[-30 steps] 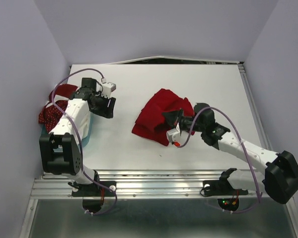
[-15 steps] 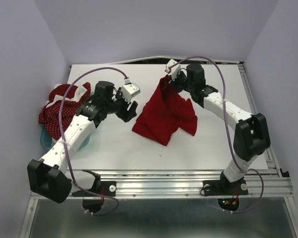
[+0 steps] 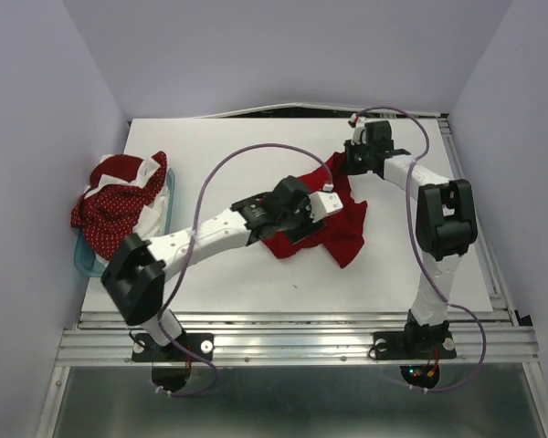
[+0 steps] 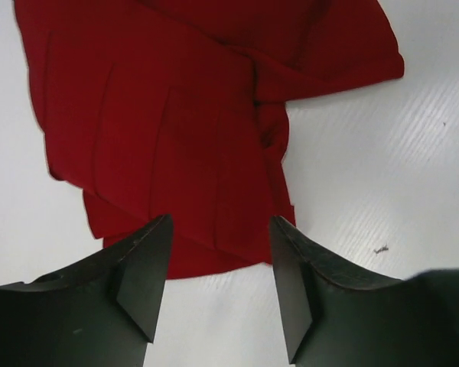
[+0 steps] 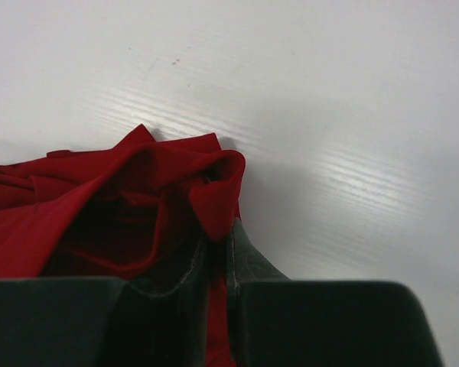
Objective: Fold and stack the skirts
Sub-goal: Flatten the skirt out
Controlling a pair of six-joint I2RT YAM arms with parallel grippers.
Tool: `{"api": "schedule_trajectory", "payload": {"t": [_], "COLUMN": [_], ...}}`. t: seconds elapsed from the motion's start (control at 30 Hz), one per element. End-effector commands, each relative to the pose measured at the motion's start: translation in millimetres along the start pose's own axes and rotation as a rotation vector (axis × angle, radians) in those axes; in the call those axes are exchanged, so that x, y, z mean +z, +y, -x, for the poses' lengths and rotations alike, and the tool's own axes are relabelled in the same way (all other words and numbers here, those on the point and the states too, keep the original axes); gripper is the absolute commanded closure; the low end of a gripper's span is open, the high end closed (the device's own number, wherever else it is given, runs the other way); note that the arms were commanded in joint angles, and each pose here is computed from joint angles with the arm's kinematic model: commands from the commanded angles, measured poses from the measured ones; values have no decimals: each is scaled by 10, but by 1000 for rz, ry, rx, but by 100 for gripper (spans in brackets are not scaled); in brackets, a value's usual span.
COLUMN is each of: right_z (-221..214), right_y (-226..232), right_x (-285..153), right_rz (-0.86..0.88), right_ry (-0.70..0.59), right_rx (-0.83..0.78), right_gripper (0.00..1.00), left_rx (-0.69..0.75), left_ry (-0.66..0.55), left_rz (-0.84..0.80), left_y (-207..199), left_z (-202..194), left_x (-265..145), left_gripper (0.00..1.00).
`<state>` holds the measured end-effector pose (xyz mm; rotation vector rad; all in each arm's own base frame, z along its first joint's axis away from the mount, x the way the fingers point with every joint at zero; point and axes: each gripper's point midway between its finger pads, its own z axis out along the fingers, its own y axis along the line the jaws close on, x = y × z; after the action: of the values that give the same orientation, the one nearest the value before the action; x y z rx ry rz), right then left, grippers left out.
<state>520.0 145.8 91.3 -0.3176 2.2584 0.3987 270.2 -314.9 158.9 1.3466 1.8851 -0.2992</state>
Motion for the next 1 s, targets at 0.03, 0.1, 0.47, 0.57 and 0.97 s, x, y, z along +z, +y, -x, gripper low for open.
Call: {"api": "schedule_trajectory", "payload": {"t": [0.03,0.1,0.47,0.57,0.97], "right_z": [-147,-285,-409,-426,-472], "right_y": [-51,-89,-235,-232,-256], "right_x": [-17,-4,17,32,25], "right_rz": [37,35,49,53,66], "right_ry": [48,81,110,115,122], "right_rx": [141,165,228,230,218], "right_gripper": [99,99,99,99,99], "left_rx": [27,62,232,253,293], "left_ry": [7,38,159,168,230], "left_rz": [114,111,-23,-76,-125], "left_y": [198,185,-52,-169,-365], "left_z": [414,413,116,36,-278], "left_x": [368,486,813,795,1072], "left_gripper": [44,47,73,80,66]}}
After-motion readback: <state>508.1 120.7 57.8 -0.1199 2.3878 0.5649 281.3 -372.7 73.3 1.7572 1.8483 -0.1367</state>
